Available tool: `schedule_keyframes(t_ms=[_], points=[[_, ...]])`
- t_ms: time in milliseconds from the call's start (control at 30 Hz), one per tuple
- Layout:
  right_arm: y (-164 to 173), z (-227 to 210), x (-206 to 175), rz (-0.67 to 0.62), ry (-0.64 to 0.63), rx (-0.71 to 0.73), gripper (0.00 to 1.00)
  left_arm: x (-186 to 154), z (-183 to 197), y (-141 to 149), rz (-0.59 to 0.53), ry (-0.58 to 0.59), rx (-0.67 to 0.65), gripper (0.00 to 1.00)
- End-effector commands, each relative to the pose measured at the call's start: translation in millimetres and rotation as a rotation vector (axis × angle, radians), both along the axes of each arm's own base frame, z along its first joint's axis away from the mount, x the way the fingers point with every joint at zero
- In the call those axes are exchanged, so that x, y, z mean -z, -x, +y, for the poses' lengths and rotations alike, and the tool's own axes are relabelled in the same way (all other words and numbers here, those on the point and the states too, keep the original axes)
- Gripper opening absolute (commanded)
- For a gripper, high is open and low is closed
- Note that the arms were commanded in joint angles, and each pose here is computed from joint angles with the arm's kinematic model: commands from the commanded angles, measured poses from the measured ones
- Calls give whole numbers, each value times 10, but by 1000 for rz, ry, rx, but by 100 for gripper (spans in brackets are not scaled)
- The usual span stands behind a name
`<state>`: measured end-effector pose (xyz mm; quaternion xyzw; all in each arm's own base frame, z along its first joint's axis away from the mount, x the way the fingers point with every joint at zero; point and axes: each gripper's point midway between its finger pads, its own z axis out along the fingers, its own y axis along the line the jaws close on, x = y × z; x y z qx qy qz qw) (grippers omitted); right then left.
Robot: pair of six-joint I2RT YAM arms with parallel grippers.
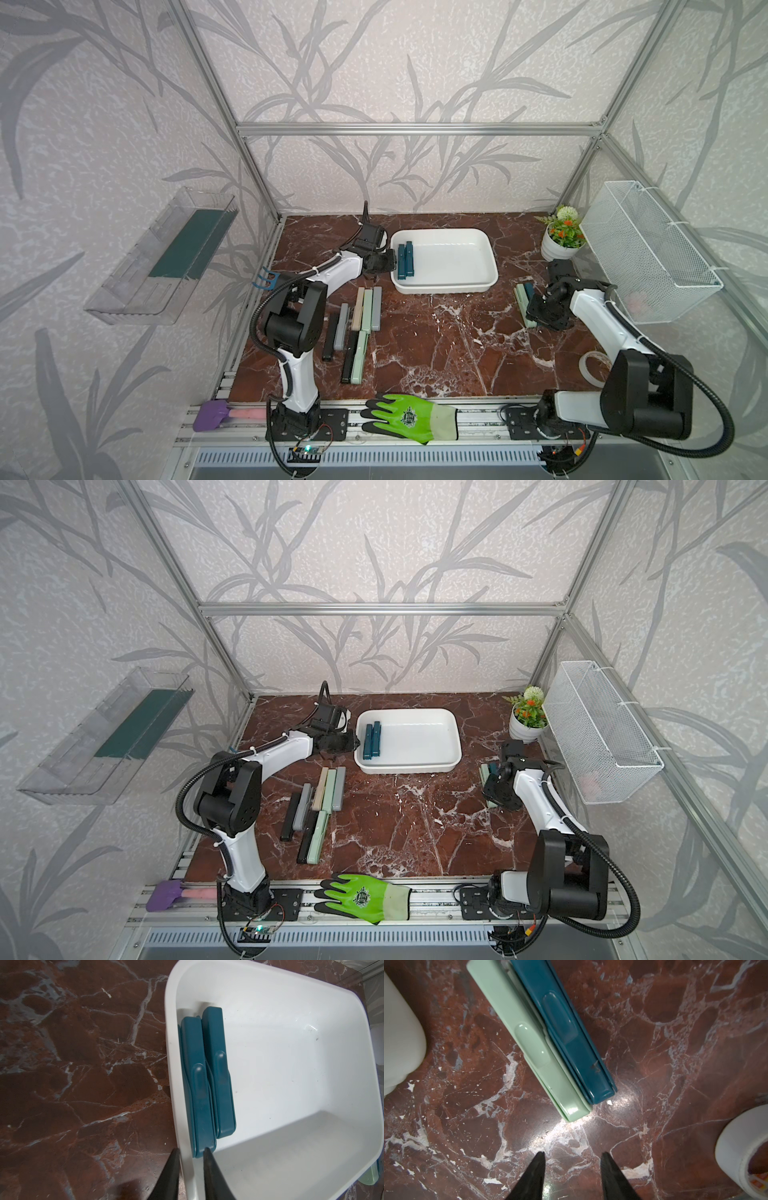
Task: Put the pruning pliers into the storage box
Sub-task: Pick up the pruning pliers from the center of the board.
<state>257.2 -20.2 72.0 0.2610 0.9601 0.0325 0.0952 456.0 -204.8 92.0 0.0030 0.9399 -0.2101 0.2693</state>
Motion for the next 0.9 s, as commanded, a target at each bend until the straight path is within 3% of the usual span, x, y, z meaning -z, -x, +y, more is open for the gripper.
schedule_keyframes(t_ms=[0, 100, 700, 867], points=[[29, 58, 143, 35, -49, 22, 47, -188, -29, -15, -44, -2, 19, 23], [-40, 86, 256, 32, -74, 29, 47, -192, -28, -20, -44, -4, 20, 23], [-82, -170, 436, 41, 80, -16, 58, -250, -2, 5, -54, -9, 16, 23], [-193, -90, 482, 21, 34, -52, 59, -267, -1, 10, -59, -5, 13, 23]])
